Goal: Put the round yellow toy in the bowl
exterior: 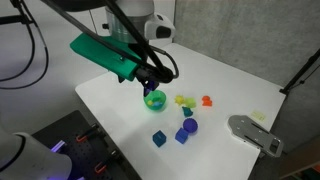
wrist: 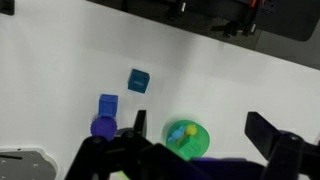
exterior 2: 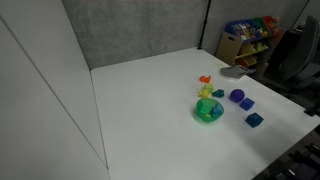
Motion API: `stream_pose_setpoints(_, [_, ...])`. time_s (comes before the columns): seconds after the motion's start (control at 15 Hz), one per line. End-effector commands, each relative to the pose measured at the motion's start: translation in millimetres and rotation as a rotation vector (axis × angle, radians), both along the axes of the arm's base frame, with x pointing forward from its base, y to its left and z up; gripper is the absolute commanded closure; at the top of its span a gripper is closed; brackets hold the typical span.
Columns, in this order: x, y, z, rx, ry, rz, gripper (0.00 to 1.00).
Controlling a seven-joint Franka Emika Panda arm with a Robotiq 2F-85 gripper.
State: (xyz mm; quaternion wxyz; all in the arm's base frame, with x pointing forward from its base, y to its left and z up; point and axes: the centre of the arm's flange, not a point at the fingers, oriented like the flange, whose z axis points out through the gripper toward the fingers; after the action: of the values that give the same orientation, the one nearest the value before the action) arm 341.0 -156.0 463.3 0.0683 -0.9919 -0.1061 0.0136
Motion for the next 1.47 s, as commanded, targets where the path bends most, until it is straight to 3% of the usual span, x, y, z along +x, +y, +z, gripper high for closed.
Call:
stream_pose_setpoints(0.0, [18.1, 13.1, -4.3, -0.021, 0.004, -0.007, 0.0])
stream_pose_setpoints(0.73, [100.2, 85.6, -45.6, -0.103, -0.051, -0.043, 0.0])
stream_pose_setpoints(1.4, [204.8, 84.2, -124.2, -0.128, -0.083, -0.212, 0.0])
